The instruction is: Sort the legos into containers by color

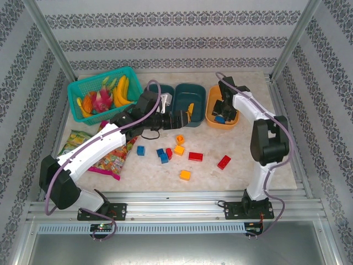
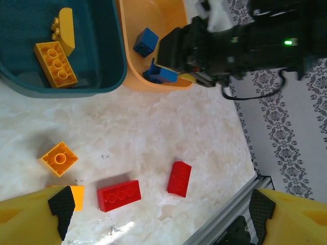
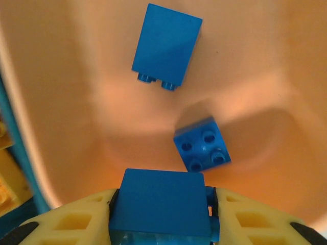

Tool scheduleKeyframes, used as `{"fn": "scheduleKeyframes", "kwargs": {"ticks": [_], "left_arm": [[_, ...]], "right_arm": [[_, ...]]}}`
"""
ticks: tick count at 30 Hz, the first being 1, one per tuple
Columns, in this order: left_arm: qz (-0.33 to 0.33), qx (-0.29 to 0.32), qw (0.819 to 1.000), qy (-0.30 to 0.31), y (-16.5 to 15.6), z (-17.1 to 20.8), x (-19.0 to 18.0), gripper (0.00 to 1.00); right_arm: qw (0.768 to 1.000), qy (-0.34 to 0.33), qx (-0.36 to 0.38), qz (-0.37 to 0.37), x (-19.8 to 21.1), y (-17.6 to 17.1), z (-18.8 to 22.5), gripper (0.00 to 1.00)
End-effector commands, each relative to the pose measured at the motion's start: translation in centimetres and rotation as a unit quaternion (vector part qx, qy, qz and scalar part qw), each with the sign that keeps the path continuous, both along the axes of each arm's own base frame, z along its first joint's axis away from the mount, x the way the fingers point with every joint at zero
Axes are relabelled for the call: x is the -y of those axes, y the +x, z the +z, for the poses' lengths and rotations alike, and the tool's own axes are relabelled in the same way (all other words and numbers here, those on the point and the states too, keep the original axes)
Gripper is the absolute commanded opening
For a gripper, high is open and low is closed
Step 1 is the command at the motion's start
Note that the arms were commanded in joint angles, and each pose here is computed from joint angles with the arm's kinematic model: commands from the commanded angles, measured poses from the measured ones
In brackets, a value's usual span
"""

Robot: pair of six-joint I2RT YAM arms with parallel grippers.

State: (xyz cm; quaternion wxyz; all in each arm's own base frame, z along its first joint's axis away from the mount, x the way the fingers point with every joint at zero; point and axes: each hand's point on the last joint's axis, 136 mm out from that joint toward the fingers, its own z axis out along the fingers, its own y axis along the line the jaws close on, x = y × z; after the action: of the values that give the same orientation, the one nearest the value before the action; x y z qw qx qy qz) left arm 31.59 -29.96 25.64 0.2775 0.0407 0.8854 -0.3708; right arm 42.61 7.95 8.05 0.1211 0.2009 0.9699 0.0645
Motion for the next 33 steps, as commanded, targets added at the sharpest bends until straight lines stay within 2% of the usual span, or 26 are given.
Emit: {"fn": "scheduleKeyframes", "kwargs": {"ticks": [1, 3, 8, 11, 14, 20, 25, 28, 33], "left_arm": [[0.002, 0.021, 1.0, -0.011, 0.3, 1.7, 0.8, 0.91], [0.006, 0.02, 1.0, -0.008, 0.4, 1.6, 0.7, 0.91], [0.009, 0.023, 1.0, -0.009, 0.2, 2.1, 0.6, 0.91], [0.009, 0.025, 1.0, -0.008, 0.0, 2.5, 0.4, 0.91], [0.011, 0.026, 1.0, -0.008, -0.3, 3.0, 0.2, 0.91], [0.025, 0.013, 0.999, 0.02, -1.2, 2.9, -1.4, 0.9], [0.057, -0.024, 0.996, 0.071, -2.5, 0.2, -4.1, 0.88], [0.088, -0.073, 0.986, 0.121, -3.3, -3.2, -6.0, 0.86], [0.117, -0.147, 0.972, 0.141, -4.4, -8.2, -6.7, 0.8]], "right_arm": [[0.999, 0.02, -0.025, 0.032, -0.9, 0.4, -0.8, 0.39], [0.999, 0.019, -0.035, 0.028, -0.8, 0.7, -1.6, 0.42], [0.999, 0.02, -0.035, 0.021, -0.8, 1.0, -1.6, 0.59], [0.999, 0.023, -0.023, 0.022, -0.8, 1.2, -0.4, 0.68], [0.999, 0.024, -0.002, 0.023, -0.9, 1.3, 1.7, 0.82], [0.996, 0.015, 0.086, 0.014, -0.3, 0.1, 8.9, 0.8], [0.982, -0.005, 0.18, 0.05, -2.4, -4.4, 14.2, 0.74], [0.974, 0.004, 0.212, 0.085, -4.8, -8.2, 14.7, 0.7], [0.963, 0.051, 0.222, 0.142, -8.3, -15.4, 12.1, 0.66]]}}
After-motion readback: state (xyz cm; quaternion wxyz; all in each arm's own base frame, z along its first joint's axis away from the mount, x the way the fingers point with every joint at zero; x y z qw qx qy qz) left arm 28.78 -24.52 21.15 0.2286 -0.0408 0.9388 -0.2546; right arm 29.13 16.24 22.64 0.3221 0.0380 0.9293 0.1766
